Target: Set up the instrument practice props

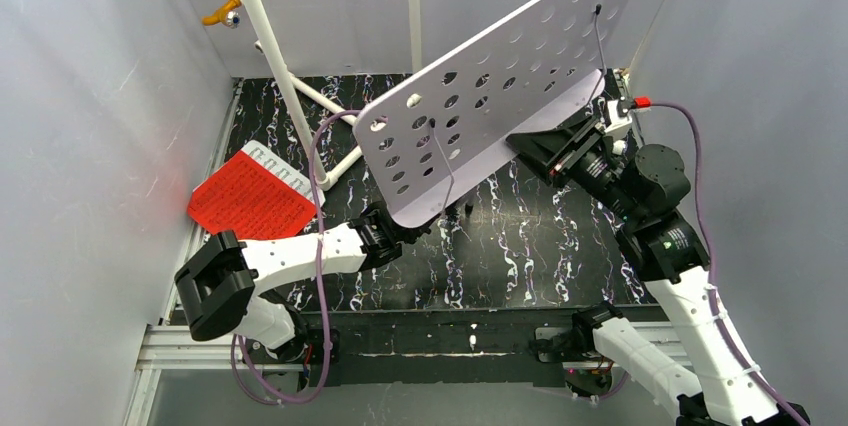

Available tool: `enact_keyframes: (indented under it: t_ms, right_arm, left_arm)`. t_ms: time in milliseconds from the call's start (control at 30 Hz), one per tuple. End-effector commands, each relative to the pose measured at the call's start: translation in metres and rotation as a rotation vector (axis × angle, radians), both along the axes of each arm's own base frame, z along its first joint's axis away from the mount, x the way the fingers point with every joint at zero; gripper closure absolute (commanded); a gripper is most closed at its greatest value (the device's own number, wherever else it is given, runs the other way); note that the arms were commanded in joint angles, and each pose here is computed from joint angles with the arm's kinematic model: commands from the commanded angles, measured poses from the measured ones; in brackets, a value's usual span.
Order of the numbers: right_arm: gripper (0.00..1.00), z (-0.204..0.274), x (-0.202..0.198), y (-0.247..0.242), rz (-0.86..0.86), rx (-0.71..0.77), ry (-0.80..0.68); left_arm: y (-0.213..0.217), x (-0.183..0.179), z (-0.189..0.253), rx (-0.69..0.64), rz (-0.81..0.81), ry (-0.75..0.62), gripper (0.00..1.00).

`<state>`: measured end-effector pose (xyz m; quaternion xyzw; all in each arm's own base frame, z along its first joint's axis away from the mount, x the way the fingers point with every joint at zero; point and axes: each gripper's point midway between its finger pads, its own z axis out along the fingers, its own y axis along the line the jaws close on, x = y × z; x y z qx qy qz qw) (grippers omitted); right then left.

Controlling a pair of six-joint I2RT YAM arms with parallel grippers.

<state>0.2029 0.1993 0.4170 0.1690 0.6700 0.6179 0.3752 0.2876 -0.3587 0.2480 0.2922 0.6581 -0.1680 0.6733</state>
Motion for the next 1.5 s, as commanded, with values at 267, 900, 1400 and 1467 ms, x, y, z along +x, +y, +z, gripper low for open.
enact_keyframes:
  t_ms: [267, 900, 1400, 1467]
  right_arm:
    - [0.02, 0.021, -0.018, -0.033, -0.097, -0.373, -0.363]
    - [0.02, -0.128, 0.014, -0.018, -0.071, -0.595, -0.702]
    - [0.19, -0.161, 0.061, 0.05, -0.202, -0.815, -0.804]
    - [0.27, -0.167, 0.071, 0.039, -0.298, -0.868, -0.775]
  left_arm:
    - [0.028, 0.008, -0.004, -0.002, 0.096, 0.022, 1.0]
    - [0.031, -0.009, -0.015, -0.05, 0.037, 0.213, 1.0]
    - [0.035, -0.023, -0.026, -0.009, 0.023, 0.347, 1.0]
    - [0.035, -0.025, -0.029, 0.009, 0.02, 0.365, 1.0]
